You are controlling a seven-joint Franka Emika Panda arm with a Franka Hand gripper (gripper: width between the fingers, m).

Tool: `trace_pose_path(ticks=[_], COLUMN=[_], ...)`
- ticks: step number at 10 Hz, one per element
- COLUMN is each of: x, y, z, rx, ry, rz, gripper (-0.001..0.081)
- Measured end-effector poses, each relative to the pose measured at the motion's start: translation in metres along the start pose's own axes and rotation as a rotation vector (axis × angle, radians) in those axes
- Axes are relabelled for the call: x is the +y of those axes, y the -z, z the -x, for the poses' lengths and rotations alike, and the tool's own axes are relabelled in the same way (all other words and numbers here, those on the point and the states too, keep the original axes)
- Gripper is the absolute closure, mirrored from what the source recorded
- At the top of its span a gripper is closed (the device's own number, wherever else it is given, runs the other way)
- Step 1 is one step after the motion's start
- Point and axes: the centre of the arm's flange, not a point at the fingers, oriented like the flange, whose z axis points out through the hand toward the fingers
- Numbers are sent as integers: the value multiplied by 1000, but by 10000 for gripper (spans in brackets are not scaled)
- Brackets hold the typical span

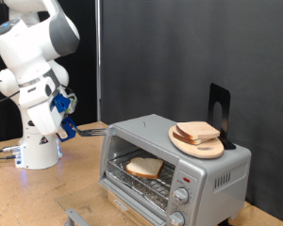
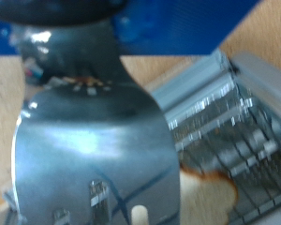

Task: Make a piece of toast with the oven

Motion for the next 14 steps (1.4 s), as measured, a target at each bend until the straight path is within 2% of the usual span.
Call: trace_pose_path(ticks=[2,5,9,14], x=[-25,-74,-141,-223], y=[-3,-14,-35,-60], z=[-15,-33,-51,-54], rx=[47,45,63,36], ry=[1,52,90,138], rz=[-77,-119,-89,-78], gripper=[417,417,417,417])
